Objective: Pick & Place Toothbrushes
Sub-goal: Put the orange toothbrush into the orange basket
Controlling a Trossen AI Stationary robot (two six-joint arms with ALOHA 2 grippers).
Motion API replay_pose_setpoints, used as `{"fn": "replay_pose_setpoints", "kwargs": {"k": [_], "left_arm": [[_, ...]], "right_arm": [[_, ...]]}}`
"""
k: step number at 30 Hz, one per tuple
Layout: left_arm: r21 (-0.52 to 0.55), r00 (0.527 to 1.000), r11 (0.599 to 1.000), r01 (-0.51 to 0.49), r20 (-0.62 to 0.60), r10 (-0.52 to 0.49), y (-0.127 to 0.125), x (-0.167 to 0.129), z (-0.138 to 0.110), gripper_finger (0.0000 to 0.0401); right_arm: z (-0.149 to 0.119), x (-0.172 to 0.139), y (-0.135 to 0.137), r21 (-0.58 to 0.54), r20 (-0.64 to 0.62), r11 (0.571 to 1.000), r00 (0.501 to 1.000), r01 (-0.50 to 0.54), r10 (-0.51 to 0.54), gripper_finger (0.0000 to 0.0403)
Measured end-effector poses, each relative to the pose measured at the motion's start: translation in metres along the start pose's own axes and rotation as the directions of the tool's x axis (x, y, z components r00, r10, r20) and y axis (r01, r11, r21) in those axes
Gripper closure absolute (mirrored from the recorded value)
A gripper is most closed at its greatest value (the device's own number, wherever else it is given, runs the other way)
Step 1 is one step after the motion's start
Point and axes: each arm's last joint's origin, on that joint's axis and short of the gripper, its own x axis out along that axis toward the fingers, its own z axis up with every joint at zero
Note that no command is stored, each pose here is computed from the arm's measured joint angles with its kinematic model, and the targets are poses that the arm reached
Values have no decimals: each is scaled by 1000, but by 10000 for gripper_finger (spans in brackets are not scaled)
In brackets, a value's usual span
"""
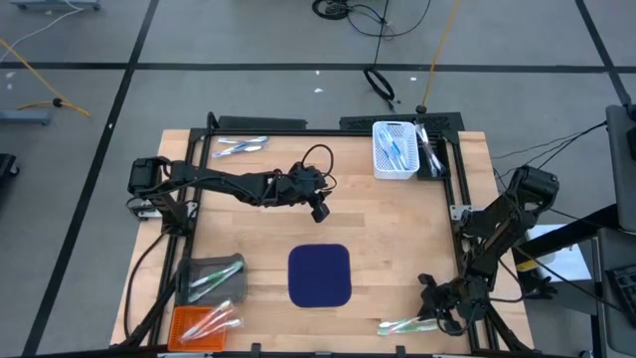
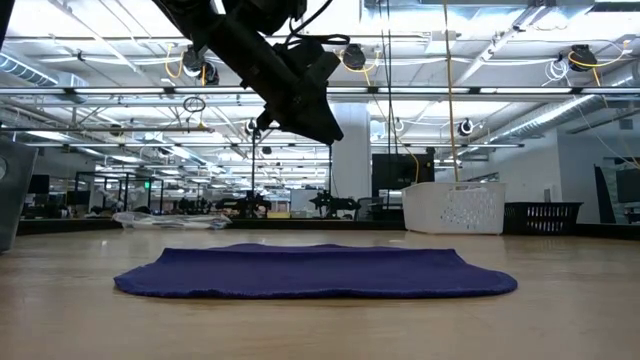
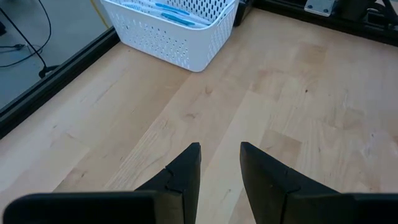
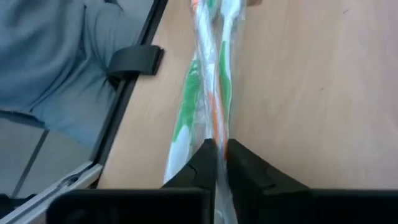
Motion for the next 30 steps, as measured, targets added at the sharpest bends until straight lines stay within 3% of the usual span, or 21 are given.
{"fn": "replay_pose_setpoints", "kwargs": {"k": [9, 18, 23, 30], "left_arm": [[3, 1000, 1000, 0, 1, 0, 0, 0, 0, 288], [0, 1000, 1000, 3, 1, -3, 0, 0, 0, 288], [-28, 996, 995, 94, 7, -94, -4, 0, 2, 288], [30, 977, 980, 195, 83, -197, -19, -5, 8, 288]], "right_arm": [[4, -6, 2, -1, 24, 1000, 1000, -12, 12, 391], [25, -33, 7, -96, 208, 995, 978, 13, 7, 391], [41, -43, 2, -142, 357, 981, 931, 130, -72, 391], [65, -48, -16, -128, 504, 925, 827, 357, -250, 391]]}}
